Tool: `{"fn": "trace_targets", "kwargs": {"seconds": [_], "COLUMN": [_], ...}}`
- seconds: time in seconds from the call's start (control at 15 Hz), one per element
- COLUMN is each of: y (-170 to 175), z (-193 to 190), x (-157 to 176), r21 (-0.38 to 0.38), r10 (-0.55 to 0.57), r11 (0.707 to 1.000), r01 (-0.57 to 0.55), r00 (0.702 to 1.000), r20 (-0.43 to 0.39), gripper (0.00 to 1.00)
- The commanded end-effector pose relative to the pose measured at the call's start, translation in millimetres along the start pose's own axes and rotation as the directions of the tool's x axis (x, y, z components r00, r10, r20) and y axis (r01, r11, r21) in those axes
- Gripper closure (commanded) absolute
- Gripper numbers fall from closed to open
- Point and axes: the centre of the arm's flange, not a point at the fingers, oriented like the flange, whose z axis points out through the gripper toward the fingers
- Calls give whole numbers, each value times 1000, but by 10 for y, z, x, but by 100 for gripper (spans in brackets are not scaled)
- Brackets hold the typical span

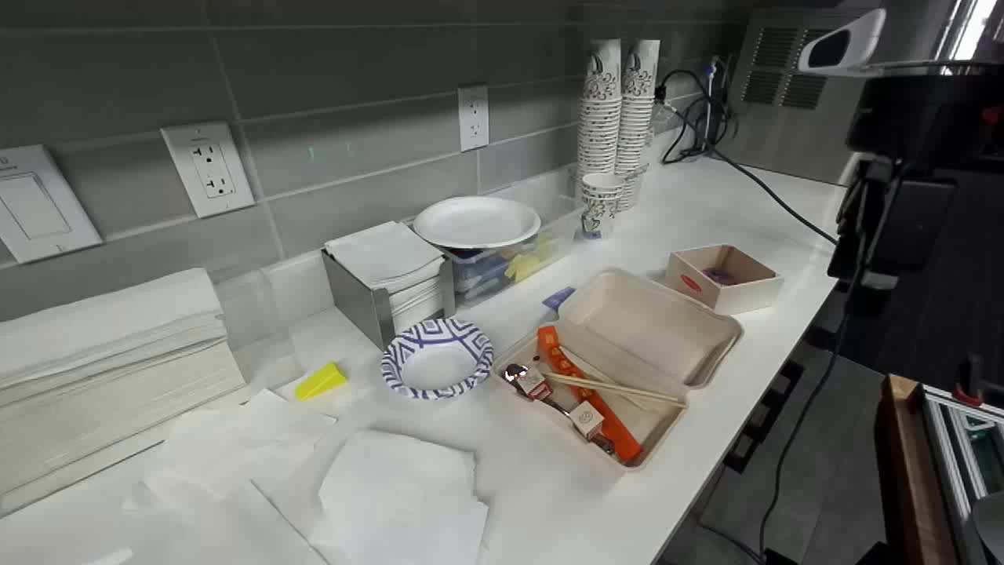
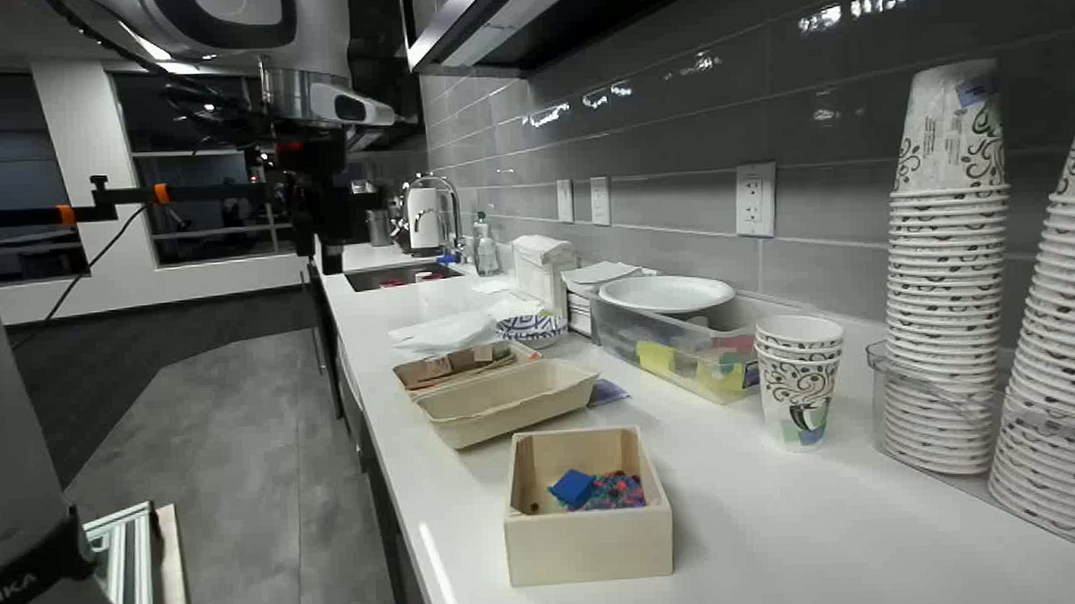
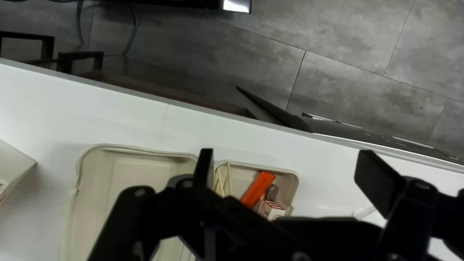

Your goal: Put the white plate on the counter next to the tissue

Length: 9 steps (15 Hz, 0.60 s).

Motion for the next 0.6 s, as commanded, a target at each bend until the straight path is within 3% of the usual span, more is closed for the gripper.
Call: {"fn": "trace_targets", "kwargs": {"seconds": [0.0,0.53], "y": [0,-7], "z": [1,32], "x": [0,94], "r21": [0,19], "r10": [0,25], "r11": [1000,1000], "r01": [0,-25], "r00": [1000,1000], "r20": [0,3], "gripper": [0,0]}}
